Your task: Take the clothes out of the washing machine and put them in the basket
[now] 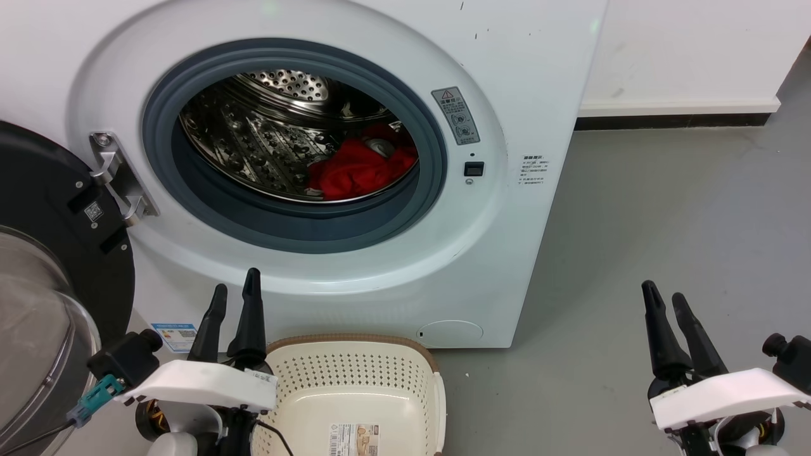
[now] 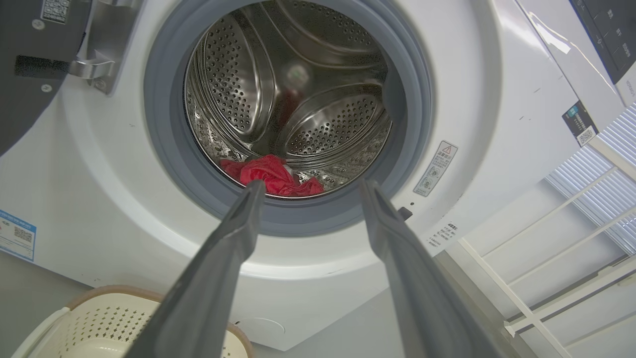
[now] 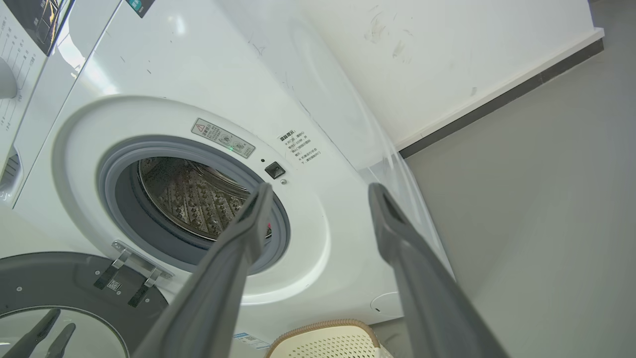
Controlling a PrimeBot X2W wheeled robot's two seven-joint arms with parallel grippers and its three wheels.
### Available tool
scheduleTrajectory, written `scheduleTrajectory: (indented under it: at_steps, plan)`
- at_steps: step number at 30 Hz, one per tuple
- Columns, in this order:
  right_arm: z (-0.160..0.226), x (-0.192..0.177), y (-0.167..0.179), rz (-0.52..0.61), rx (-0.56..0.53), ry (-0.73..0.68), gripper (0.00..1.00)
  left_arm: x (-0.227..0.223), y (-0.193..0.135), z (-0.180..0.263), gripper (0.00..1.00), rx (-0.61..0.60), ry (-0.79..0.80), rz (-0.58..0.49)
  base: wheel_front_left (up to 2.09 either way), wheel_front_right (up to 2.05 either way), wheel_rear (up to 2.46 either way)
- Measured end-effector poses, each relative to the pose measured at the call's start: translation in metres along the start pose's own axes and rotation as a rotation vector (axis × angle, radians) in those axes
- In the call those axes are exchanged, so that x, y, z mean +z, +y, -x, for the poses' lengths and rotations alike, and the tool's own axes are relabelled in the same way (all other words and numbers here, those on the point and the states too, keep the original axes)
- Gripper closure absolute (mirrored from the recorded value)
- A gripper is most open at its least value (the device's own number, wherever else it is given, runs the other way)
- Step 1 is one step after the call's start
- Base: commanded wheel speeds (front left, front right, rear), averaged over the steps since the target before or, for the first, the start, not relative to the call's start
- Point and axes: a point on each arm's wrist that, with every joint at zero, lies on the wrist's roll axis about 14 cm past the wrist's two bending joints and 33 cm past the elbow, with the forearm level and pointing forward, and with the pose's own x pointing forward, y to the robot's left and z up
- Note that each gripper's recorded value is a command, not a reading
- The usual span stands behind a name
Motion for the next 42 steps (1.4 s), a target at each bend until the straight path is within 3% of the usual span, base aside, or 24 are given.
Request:
scheduleTrajectory:
  at_steps: [14, 42]
  plan:
    - [0.0072, -0.0026, -0.0030, 0.213, -0.005, 0.037, 0.00, -0.0022, 0.0055, 0.0037, 0.00, -0.001, 0.004, -0.222, 0.00, 0.00, 0.00]
    - [0.0101, -0.0003, -0.0039, 0.489, -0.003, 0.052, 0.00, -0.0092, 0.0063, 0.0031, 0.00, -0.037, 0.008, -0.497, 0.00, 0.00, 0.00]
